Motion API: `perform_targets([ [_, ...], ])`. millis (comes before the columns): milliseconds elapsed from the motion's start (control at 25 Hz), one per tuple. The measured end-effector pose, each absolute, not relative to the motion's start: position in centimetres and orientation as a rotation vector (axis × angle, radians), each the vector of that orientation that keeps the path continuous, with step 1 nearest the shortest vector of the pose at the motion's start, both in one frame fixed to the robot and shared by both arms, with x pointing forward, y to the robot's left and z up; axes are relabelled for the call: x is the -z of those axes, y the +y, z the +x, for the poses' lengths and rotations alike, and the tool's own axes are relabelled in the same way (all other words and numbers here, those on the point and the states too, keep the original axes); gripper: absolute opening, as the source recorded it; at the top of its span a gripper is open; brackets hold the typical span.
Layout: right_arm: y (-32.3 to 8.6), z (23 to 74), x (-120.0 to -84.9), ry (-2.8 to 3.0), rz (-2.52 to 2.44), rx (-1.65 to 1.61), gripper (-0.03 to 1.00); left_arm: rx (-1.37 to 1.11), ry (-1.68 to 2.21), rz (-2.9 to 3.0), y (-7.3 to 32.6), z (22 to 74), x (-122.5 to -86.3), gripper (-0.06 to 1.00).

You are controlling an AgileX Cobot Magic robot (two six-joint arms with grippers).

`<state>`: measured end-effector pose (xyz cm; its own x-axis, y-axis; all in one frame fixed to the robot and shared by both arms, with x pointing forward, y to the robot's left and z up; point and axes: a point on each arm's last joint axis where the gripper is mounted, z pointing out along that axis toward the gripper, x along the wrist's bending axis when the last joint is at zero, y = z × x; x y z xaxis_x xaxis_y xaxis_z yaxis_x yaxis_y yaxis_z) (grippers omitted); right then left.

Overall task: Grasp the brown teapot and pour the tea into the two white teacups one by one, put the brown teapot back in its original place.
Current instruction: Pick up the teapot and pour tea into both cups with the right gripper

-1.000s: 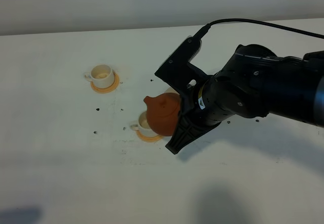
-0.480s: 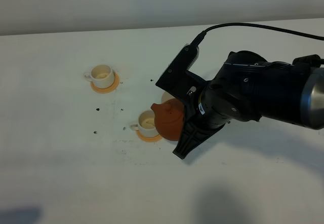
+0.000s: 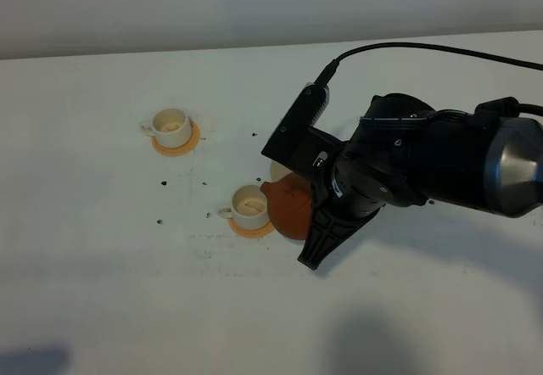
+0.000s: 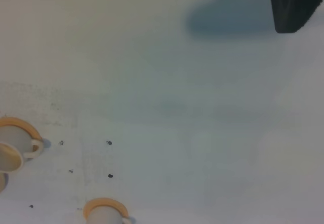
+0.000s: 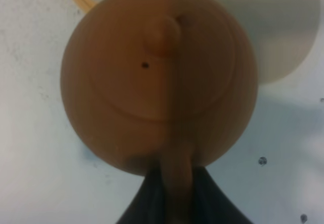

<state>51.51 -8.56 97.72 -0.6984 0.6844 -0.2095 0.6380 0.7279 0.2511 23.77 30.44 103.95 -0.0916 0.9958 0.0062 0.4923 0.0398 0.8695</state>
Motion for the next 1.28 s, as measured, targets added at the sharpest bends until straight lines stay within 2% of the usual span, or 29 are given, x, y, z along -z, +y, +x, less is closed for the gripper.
perform_targets([
  [1280,-7.83,51.53,-97.32,2.620,0.834,-0.167,0.09,-0.973,1.662,1.521,30.44,23.77,-103.95,0.35],
])
